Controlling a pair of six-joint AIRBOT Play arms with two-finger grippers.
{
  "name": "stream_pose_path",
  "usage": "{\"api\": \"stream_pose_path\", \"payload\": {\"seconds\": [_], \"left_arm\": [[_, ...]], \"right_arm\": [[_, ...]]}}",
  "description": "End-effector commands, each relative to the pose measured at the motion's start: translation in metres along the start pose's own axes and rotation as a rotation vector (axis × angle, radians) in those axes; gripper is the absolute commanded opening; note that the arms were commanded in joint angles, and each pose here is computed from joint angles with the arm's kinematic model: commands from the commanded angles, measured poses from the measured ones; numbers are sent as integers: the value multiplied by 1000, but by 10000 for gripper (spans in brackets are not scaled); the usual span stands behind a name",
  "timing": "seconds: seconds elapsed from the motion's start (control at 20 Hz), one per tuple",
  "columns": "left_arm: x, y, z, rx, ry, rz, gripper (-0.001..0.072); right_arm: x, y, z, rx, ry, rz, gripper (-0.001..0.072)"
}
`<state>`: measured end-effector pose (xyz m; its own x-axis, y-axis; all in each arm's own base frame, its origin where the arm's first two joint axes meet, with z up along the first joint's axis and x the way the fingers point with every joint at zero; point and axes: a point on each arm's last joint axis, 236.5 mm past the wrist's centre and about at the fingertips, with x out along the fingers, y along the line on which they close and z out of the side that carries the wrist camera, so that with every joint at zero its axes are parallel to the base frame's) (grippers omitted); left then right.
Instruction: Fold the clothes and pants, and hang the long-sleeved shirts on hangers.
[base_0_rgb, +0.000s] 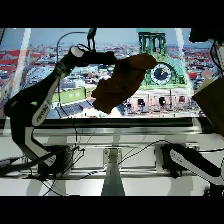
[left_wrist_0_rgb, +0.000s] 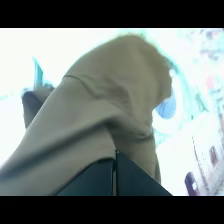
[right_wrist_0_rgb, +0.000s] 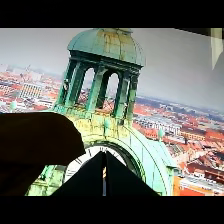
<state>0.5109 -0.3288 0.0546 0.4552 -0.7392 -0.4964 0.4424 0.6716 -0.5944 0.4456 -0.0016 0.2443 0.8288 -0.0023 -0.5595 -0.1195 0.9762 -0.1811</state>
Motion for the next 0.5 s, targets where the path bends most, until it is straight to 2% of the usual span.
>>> {"api": "stream_pose_path", "payload": {"seconds": [0.0,0.3,0.45], "left_arm": [[-76,-28,55,250,-111,93,20],[-249,-95,133,666,-404,347,20],[-320,-116,147,804,-501,479,20]], "right_arm": [[1,-10,-28,-1,114,-17,12],[15,-15,-117,63,405,13,12],[26,30,-166,135,527,168,11]]}}
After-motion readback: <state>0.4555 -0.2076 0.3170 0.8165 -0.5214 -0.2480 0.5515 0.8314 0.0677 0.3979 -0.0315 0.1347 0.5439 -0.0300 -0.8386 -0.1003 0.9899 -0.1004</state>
